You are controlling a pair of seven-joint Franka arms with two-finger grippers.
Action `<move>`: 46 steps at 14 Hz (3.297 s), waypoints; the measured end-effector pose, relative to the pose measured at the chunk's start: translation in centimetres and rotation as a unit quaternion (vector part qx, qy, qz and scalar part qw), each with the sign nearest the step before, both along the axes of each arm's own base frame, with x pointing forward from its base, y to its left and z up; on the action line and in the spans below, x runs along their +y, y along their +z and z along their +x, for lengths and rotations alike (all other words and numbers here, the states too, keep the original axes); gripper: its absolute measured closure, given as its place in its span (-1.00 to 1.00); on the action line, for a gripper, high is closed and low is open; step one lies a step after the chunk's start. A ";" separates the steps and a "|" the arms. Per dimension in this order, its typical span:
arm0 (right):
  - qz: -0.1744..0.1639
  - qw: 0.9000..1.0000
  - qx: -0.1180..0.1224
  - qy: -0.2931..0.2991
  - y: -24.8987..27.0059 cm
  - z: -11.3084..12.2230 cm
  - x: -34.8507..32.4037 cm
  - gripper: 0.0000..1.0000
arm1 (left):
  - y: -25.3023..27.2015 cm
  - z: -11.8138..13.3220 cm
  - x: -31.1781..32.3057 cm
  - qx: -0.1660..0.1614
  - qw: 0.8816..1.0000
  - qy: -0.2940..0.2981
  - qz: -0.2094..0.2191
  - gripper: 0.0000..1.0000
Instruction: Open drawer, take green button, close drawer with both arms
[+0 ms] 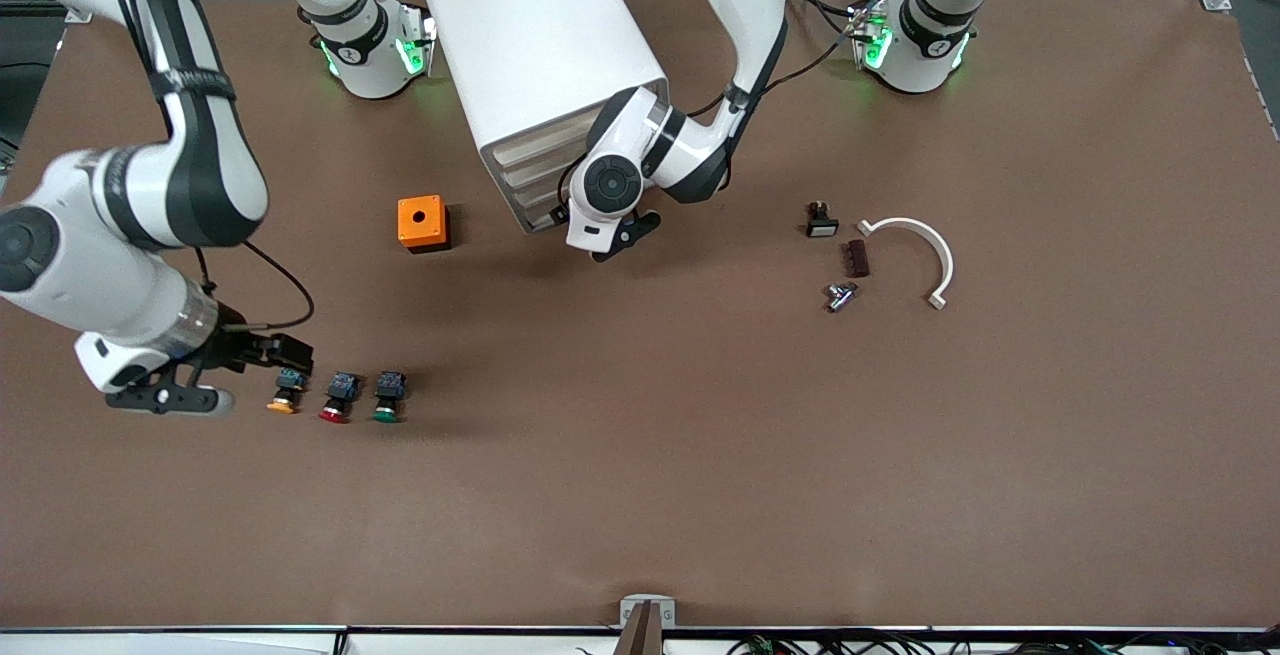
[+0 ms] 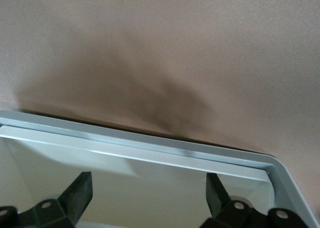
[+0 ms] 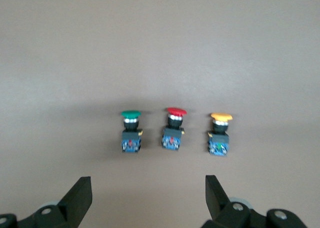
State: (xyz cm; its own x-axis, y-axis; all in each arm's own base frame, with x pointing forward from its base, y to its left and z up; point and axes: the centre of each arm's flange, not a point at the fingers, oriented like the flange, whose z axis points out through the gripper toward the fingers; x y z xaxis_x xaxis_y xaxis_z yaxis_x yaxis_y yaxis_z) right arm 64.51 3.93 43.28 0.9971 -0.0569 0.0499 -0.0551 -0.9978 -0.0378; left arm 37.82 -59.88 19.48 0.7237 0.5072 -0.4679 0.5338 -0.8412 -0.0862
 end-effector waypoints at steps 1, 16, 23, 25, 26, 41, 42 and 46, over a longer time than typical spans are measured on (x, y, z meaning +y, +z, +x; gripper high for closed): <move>-0.007 1.000 -0.002 0.004 2.2 -0.8 -0.1 -1.00 | 0.0 0.0 0.0 0.000 1.000 0.000 0.000 -1.00; -0.028 0.999 0.004 0.029 18.4 -8.8 -2.4 -1.00 | 21.3 16.7 18.6 -0.126 0.983 -0.130 -0.016 -1.00; -0.030 0.999 -0.023 0.011 21.3 -9.7 -4.4 -1.00 | 33.1 18.5 32.2 -0.159 0.955 -0.250 0.010 -0.99; -0.030 0.999 -0.023 0.010 21.3 -9.7 -4.5 -1.00 | 34.4 19.1 35.5 -0.164 0.953 -0.256 0.015 -0.99; -0.030 0.999 -0.023 0.010 21.3 -9.7 -4.5 -1.00 | 34.9 19.4 37.0 -0.165 0.952 -0.257 0.019 -0.99; -0.031 0.999 -0.026 0.015 21.5 -9.7 -4.1 -1.00 | 37.6 20.8 51.0 -0.197 0.939 -0.282 0.007 -1.00; -0.031 0.999 -0.028 0.015 21.5 -9.7 -4.1 -1.00 | 37.6 20.8 50.8 -0.200 0.938 -0.284 0.007 -1.00; -0.031 0.999 -0.030 0.015 21.6 -9.6 -4.1 -1.00 | 38.0 20.9 50.8 -0.208 0.936 -0.284 0.008 -1.00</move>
